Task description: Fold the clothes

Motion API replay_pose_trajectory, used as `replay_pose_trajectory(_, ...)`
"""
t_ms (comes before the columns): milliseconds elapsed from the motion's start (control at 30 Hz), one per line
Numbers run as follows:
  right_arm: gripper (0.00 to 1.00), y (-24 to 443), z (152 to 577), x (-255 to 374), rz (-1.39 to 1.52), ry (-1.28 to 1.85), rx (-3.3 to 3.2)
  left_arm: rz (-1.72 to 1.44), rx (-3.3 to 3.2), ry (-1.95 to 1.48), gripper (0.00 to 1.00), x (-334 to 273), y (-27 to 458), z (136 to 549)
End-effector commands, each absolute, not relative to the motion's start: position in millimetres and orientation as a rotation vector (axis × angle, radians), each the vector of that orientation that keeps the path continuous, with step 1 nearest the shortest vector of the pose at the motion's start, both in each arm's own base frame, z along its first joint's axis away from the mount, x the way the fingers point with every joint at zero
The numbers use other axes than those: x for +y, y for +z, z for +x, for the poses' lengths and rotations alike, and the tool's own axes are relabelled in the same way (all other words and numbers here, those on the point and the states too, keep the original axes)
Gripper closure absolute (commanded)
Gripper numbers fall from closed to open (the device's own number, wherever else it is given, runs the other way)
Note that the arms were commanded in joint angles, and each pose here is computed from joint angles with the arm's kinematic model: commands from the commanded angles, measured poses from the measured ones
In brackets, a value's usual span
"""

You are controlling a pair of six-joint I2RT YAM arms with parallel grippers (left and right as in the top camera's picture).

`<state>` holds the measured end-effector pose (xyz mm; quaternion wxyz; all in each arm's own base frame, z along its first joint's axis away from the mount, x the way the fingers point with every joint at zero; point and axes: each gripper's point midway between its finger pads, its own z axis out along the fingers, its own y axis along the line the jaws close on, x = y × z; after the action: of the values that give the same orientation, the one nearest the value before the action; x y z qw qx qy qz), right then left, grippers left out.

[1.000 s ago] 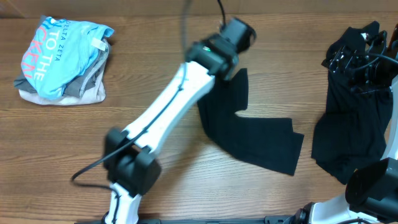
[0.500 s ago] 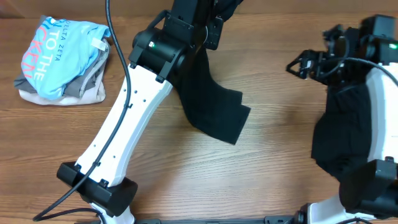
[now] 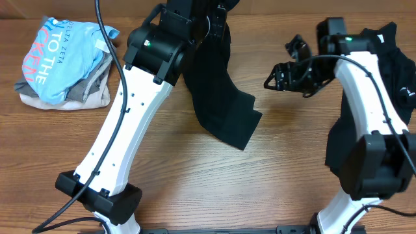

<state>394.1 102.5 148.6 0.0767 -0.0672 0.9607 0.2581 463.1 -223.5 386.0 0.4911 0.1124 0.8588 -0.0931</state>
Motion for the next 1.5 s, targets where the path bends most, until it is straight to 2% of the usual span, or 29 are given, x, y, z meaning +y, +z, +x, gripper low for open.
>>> replay_pose_trajectory(0,0.22,125.4,402.2,116.2,-0.061,0.626,2.958,0.241,2.044,-0.241,0.96,-217.3,406.1,460.7)
replay_pose_trajectory(100,0.22,96.3,412.1,120.8,0.119,0.376,2.988,0.244,2.072,-0.233,0.96,-215.7,400.0,457.7)
replay_pose_trajectory(267,0.24,62.2,407.8,127.3,0.215,0.219,2.986,0.250,2.097,-0.224,0.96,-214.1,394.3,454.8)
replay_pose_trajectory(500,0.28,29.3,410.3,133.0,0.259,0.254,2.931,0.256,2.118,-0.217,0.96,-213.1,389.8,452.2)
replay_pose_trajectory(733,0.32,20.4,421.6,144.5,0.229,0.306,2.853,0.256,2.120,-0.216,0.96,-212.9,389.3,452.0)
replay_pose_trajectory(800,0.35,18.9,425.3,153.5,0.205,0.325,2.822,0.257,2.122,-0.215,0.96,-212.8,388.9,451.8)
replay_pose_trajectory(900,0.47,14.9,426.5,158.6,0.263,0.347,2.805,0.257,2.122,-0.215,0.96,-212.7,388.9,451.8)
replay_pose_trajectory(1167,0.52,-0.1,426.7,158.4,0.365,0.345,2.818,0.257,2.122,-0.215,0.96,-212.7,388.9,451.8)
replay_pose_trajectory(1233,0.56,-1.1,426.4,157.3,0.383,0.338,2.819,0.258,2.123,-0.214,0.96,-212.7,388.7,451.7)
replay_pose_trajectory(1300,0.65,-2.1,426.1,156.7,0.402,0.335,2.819,0.259,2.126,-0.213,0.96,-212.5,388.0,451.2)
replay_pose_trajectory(1333,0.71,-2.2,425.8,156.6,0.406,0.335,2.820,0.259,2.129,-0.212,0.96,-212.3,387.4,450.9)
replay_pose_trajectory(1400,0.92,-2.2,426.5,155.0,0.409,0.329,2.818,0.259,2.132,-0.211,0.96,-211.9,386.6,450.6)
replay_pose_trajectory(1433,0.96,-1.7,427.4,153.8,0.414,0.330,2.816,0.259,2.132,-0.211,0.96,-211.9,386.6,450.6)
replay_pose_trajectory(1467,0.96,1.7,429.8,150.5,0.427,0.332,2.817,0.259,2.130,-0.211,0.96,-211.9,387.3,450.8)
